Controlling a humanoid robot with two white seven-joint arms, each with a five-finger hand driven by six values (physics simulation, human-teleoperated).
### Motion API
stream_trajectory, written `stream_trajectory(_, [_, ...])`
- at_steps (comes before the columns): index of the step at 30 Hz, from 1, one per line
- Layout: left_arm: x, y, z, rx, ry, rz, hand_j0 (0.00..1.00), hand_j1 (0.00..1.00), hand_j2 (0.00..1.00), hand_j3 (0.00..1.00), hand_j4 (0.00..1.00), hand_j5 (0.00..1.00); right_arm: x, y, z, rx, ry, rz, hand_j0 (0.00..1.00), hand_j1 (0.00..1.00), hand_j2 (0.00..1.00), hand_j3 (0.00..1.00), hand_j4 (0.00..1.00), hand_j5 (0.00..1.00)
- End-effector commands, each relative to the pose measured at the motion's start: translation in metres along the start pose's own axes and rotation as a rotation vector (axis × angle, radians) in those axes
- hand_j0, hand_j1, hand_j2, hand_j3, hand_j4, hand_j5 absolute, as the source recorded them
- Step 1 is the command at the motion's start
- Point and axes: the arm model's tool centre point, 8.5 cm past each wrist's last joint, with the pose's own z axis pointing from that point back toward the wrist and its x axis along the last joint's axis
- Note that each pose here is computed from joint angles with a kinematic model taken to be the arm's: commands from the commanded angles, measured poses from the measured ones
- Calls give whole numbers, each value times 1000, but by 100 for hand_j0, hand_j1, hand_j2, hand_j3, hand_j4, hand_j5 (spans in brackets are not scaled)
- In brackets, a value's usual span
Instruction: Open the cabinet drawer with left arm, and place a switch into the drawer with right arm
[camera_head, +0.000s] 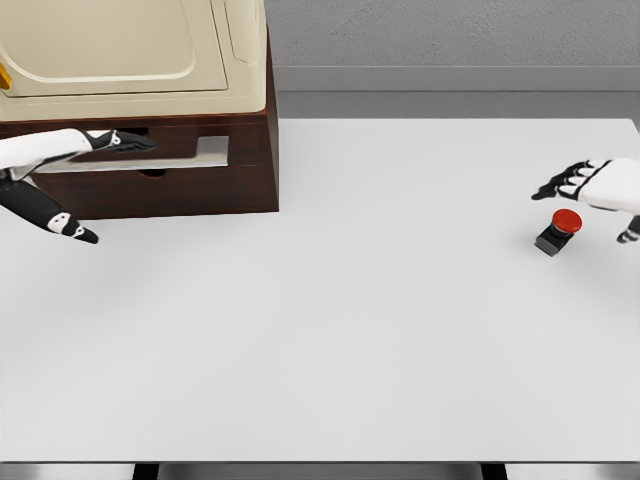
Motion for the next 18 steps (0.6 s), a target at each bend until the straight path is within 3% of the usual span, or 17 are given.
stream_trajectory(1, [-4, 1, 2, -3, 40, -15, 100, 100, 100, 100, 100, 100, 0, 10, -8, 19, -8, -26, 100, 100, 100, 100, 100, 100])
stream_trajectory(8, [-18, -3, 3, -23, 134, -89, 100, 100, 100, 100, 100, 100, -5, 20, -18, 35, 12, -42, 100, 100, 100, 100, 100, 100])
stream_trajectory(18, [-34, 1, 6, 4, 166, -45, 100, 100, 100, 100, 100, 100, -13, 26, -29, 43, 36, -60, 100, 100, 100, 100, 100, 100])
